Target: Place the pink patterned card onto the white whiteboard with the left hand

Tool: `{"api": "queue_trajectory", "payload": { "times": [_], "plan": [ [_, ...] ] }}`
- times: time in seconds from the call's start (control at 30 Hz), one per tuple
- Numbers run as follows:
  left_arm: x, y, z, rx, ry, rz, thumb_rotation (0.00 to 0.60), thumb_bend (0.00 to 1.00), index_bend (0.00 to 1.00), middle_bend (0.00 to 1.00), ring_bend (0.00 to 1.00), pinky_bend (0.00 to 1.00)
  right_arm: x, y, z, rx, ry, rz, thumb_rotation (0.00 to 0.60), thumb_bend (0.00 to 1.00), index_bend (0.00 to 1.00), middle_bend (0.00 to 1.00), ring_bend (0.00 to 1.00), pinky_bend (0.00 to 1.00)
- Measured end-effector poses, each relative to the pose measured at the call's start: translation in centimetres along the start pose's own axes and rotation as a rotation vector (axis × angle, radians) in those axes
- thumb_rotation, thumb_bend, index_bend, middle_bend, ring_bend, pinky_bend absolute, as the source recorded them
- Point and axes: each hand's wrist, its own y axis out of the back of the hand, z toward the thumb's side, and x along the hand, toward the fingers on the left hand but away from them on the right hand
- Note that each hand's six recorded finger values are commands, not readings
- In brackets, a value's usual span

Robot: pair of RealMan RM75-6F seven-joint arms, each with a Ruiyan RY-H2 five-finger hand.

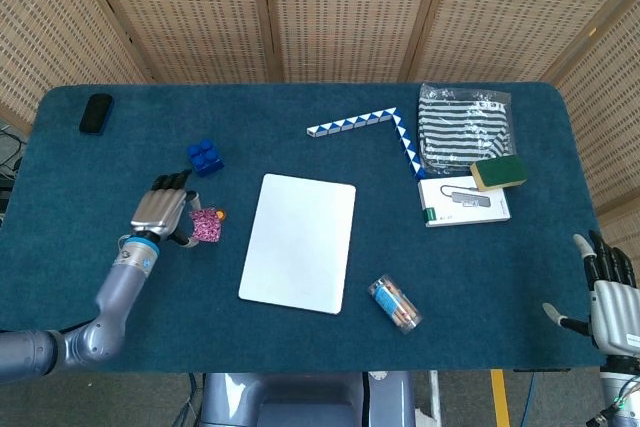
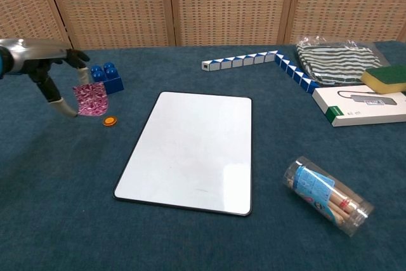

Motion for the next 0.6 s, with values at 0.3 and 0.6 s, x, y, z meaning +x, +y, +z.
{"api": "queue_trajectory", "payload": {
  "times": [0.3,0.6],
  "plan": [
    [1.8,-1.4,7.5,0.046,-0.119,-0.047,0.6,0.13,0.46,0.0,0.0,0.0,-0.1,0.0,-0.1,-0.006,-0.002,0.004,0.6,0.0,0.0,0.0,0.0,0.0],
    [3.5,-3.7,12.2,0.097,-0.186,-0.077,0.6,0.11,0.25,0.0,0.0,0.0,-0.1,0.0,-0.2,-0.011,-0.008,0.003,0.6,0.0,0.0,0.0,0.0,0.0]
  ]
}}
